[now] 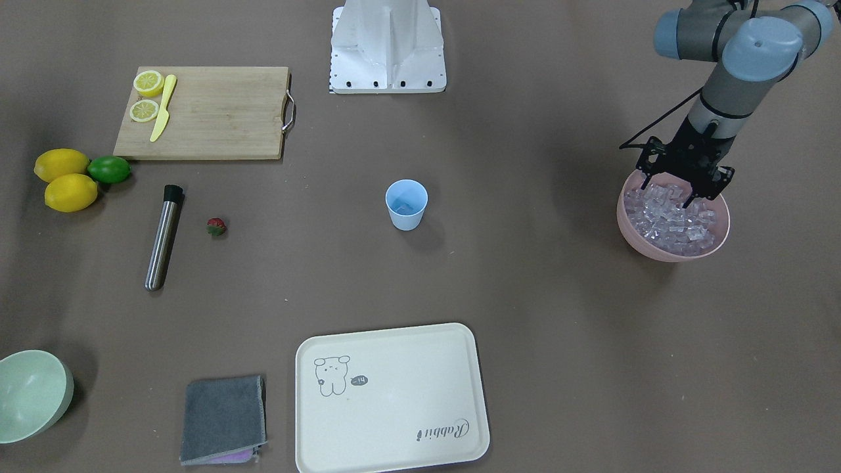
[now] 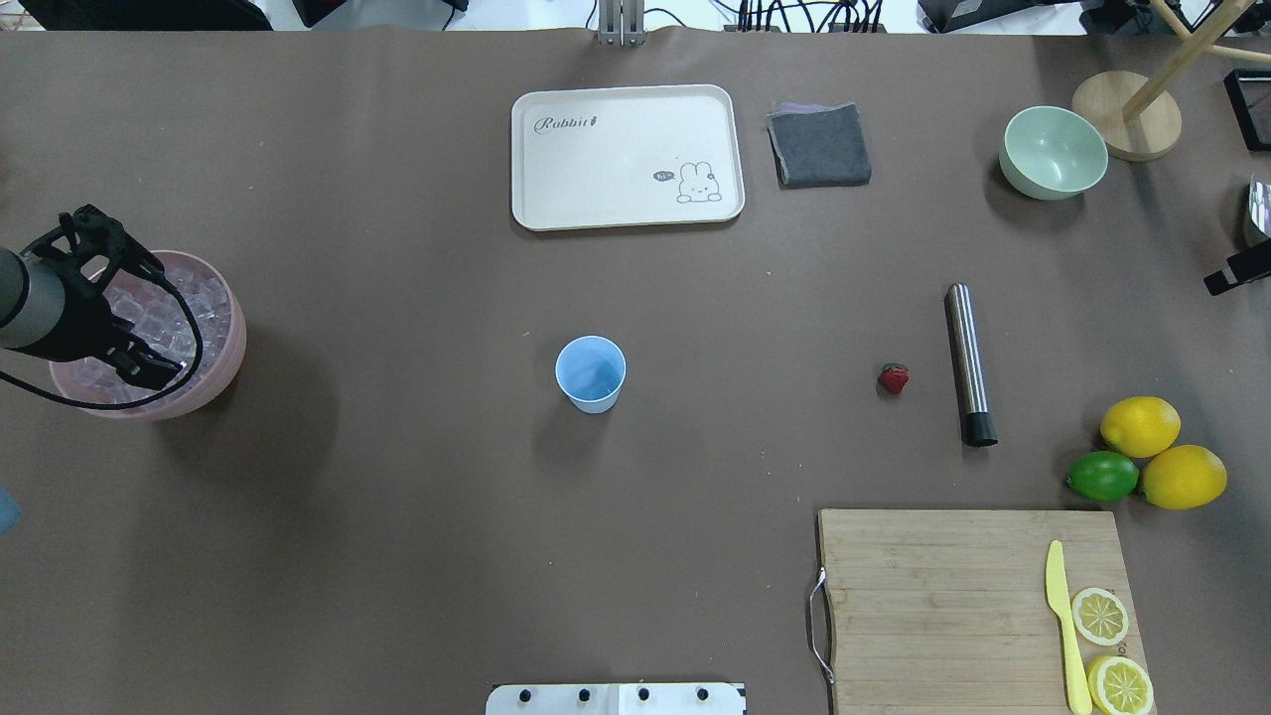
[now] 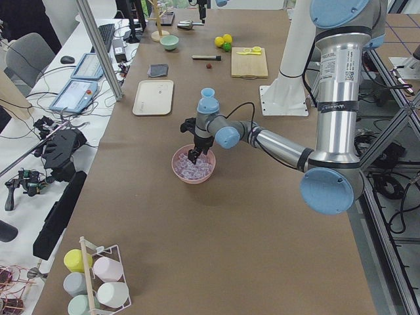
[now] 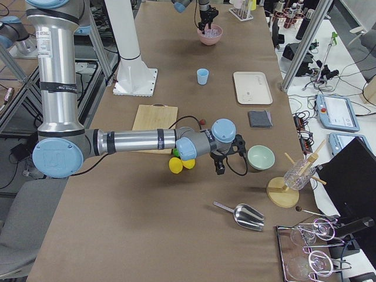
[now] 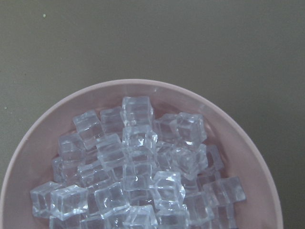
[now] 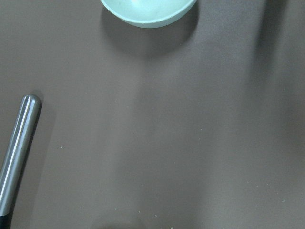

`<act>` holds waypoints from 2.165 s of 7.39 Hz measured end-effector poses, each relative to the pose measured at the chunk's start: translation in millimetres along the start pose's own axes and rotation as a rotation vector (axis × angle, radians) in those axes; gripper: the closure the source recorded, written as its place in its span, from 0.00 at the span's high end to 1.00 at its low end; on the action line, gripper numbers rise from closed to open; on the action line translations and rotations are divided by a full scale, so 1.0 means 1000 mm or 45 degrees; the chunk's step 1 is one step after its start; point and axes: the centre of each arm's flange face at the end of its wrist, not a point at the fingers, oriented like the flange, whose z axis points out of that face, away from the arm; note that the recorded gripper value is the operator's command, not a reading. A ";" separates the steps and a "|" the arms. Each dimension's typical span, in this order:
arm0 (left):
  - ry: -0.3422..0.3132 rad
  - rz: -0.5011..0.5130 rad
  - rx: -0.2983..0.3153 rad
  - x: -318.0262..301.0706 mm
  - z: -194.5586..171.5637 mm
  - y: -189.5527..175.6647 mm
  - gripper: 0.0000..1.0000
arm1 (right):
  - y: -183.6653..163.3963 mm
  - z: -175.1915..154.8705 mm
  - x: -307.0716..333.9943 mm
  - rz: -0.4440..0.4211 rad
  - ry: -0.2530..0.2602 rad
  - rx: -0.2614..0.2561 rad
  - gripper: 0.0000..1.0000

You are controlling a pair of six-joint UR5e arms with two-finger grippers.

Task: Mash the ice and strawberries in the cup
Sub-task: 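Lower the left gripper into the ice bowl and grasp another cube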

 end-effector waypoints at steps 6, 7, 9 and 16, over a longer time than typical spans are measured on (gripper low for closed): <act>0.002 -0.046 -0.021 0.001 0.012 -0.003 0.56 | 0.000 0.001 0.001 0.009 -0.003 -0.004 1.00; 0.005 -0.053 -0.024 0.003 0.014 -0.003 0.56 | 0.000 0.001 0.001 0.010 -0.004 -0.004 1.00; 0.009 -0.053 -0.032 0.006 0.017 -0.002 0.56 | 0.000 0.000 0.000 0.009 -0.005 -0.004 1.00; 0.014 -0.062 -0.025 0.009 0.010 -0.001 0.00 | 0.002 -0.001 -0.006 0.011 -0.089 -0.019 1.00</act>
